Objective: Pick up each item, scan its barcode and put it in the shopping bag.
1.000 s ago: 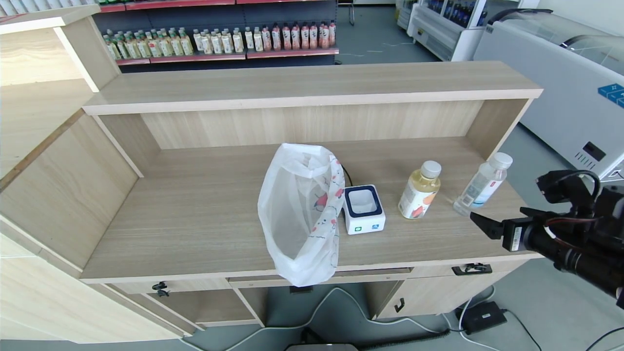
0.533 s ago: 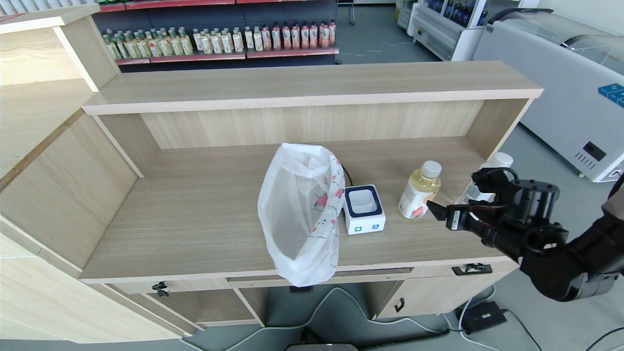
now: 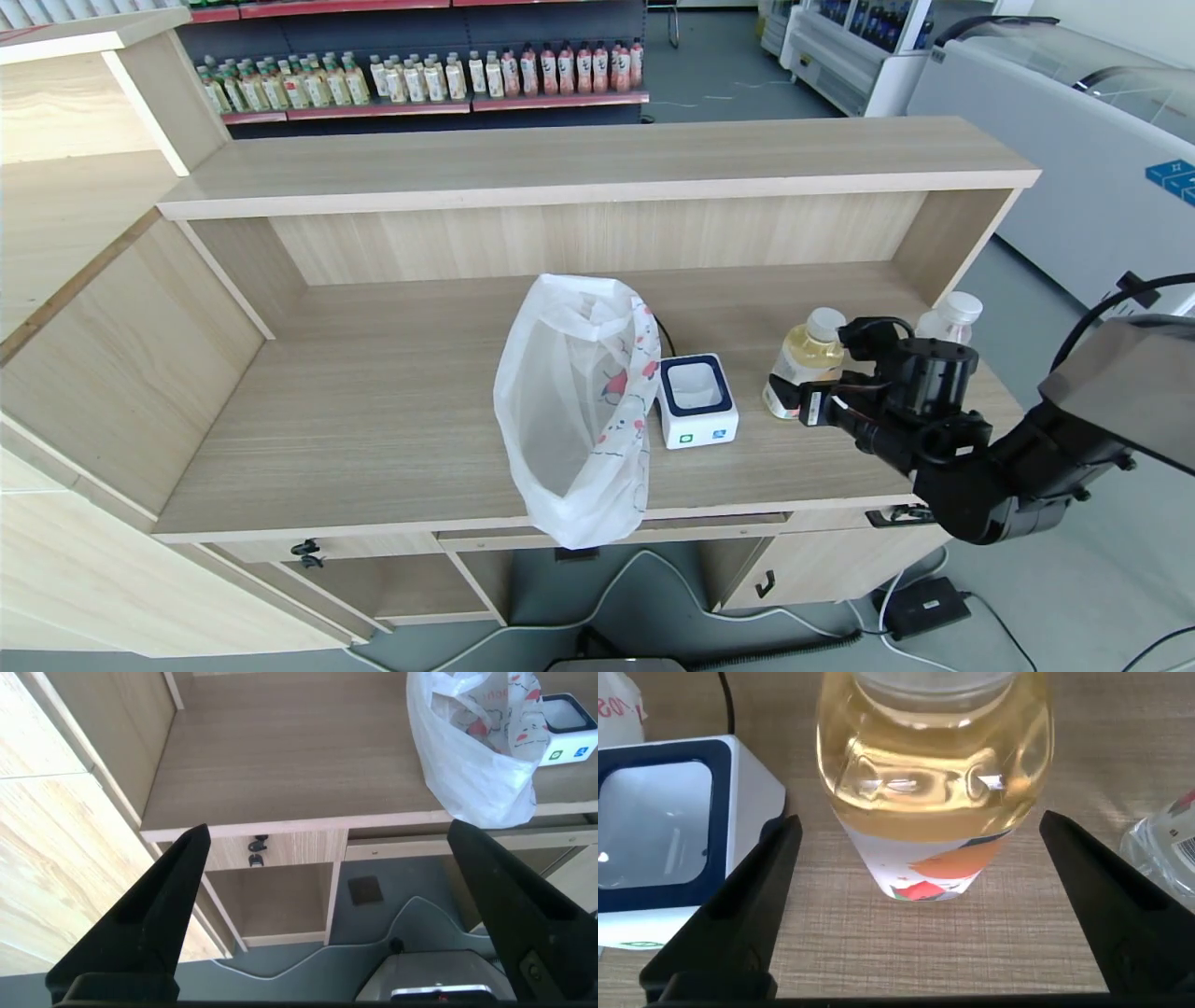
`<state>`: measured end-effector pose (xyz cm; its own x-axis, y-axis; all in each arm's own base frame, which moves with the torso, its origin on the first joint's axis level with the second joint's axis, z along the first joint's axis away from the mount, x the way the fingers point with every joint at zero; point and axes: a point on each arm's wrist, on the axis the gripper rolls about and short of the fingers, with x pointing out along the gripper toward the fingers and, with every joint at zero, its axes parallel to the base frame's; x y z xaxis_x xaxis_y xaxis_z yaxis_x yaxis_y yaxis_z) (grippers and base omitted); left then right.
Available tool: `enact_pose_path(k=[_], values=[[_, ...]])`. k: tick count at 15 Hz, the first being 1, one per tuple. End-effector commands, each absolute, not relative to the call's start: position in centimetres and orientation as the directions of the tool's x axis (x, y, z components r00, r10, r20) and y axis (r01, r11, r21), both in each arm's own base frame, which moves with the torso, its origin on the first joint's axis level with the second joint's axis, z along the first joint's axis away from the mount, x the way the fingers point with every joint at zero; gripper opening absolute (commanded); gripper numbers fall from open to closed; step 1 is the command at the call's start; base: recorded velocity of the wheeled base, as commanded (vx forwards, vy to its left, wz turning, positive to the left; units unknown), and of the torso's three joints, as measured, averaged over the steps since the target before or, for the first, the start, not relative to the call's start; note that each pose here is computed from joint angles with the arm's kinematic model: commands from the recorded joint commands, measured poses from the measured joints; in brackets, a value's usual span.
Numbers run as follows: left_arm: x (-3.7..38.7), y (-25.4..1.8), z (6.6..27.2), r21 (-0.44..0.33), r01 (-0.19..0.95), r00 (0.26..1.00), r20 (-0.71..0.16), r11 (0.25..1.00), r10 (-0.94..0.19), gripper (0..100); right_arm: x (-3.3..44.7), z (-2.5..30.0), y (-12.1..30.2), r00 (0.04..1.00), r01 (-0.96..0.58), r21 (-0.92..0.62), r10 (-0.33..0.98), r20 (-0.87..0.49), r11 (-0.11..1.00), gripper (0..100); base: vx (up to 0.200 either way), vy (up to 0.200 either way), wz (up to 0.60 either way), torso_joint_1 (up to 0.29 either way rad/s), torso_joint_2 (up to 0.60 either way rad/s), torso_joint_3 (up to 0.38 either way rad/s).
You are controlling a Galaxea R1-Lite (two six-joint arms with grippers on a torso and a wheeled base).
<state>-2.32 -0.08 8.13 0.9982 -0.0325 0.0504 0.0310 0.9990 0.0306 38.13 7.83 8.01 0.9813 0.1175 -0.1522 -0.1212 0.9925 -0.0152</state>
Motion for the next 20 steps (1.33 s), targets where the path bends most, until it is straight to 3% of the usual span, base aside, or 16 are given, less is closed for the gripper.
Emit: enact_pose_path(k=[1, 20], values=[[-2.3, -0.1, 8.2, 0.031, 0.031, 0.998, 0.052, 0.999, -0.032, 100, 39.0, 7.3, 8.4, 0.981, -0.122, -0.018, 0.118, -0.154, 0.992, 100, 0.000, 0.000, 0.00, 0.000, 0.00, 0.000], [-2.3, -0.1, 8.1, 0.031, 0.031, 0.998, 0.051, 0.999, -0.032, 100, 42.9, 5.8, 9.9, 0.980, -0.179, -0.014, 0.178, -0.089, 0.984, 100, 0.000, 0.000, 0.00, 0.000, 0.00, 0.000]])
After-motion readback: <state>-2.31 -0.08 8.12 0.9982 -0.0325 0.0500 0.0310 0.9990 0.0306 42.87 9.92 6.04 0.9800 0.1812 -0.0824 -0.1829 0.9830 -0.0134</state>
